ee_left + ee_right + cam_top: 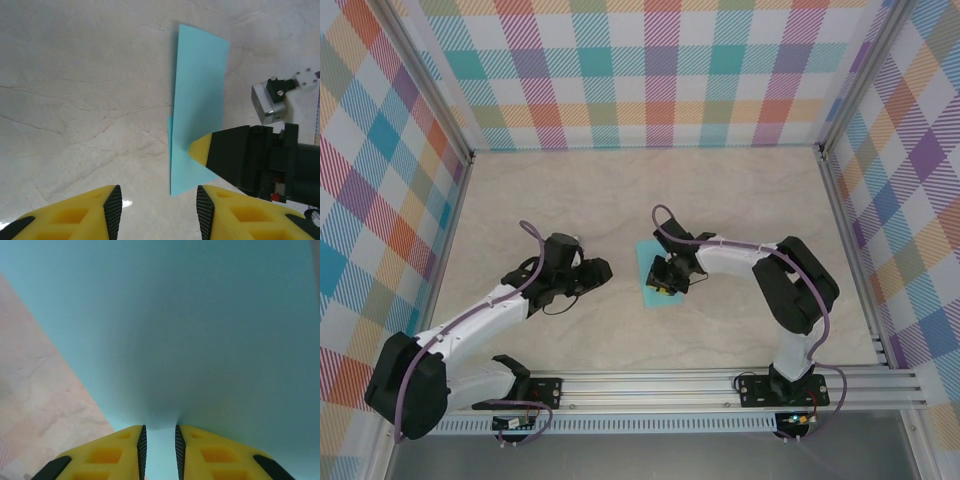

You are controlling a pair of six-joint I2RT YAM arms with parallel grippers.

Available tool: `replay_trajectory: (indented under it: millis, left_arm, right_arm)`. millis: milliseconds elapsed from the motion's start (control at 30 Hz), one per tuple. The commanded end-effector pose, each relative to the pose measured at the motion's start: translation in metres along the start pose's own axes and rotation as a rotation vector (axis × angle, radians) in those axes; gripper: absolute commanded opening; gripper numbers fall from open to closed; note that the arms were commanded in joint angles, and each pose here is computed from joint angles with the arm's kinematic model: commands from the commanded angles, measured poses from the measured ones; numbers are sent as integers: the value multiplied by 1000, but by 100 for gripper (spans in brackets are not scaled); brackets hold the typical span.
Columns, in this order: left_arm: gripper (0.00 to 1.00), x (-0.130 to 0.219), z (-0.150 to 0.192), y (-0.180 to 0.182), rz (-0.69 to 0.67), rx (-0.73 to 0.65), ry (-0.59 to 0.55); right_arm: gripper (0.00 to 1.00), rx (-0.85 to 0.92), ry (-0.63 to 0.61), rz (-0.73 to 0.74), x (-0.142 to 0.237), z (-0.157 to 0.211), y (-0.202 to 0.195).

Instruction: Fold a paper plane with a square sheet of paper (pick it up from the middle)

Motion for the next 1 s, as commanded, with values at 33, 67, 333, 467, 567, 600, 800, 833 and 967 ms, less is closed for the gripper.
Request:
replay_trajectory:
  millis: [33, 67, 333, 467, 567, 600, 800, 833, 967]
  left_arm:
    - [46, -2, -16, -13, 53, 6, -18]
    - [46, -4, -16, -14, 57, 8, -15]
    - [40, -27, -20, -22, 97, 15, 45]
    - [32, -42, -23, -25, 109, 10, 82]
    - [28, -51, -27, -30, 122, 5, 100]
    - [27, -55, -27, -31, 126, 3, 107]
    - [24, -71, -27, -35, 127, -15, 142]
    - [24, -73, -27, -36, 128, -14, 148]
    - [23, -82, -29, -38, 124, -21, 160]
  right_arm:
    - [25, -133, -28, -15, -12, 0, -2]
    - [25, -155, -30, -17, -13, 1, -2]
    - [26, -148, -56, -110, 1, 10, 22]
    - [33, -44, -152, -144, 39, 6, 23]
    - [36, -3, -174, -131, 53, 1, 11]
    - [37, -4, -178, -130, 54, 0, 6]
    - [41, 6, -139, -155, 52, -4, -11]
    - [41, 6, -135, -154, 51, -3, -13]
    - [42, 9, -103, -175, 47, -2, -15]
Point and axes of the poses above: each hand's point on the last joint's axis, 136 mm out from that joint toward the fingers, its own x axis back along the fingers, its own y axis along the line the jaws close on, z = x × y, the point moved 4 cm from there along x, back along the fingers, and after that the axes turned 13 degrees about -x, right-handed, at the moved point
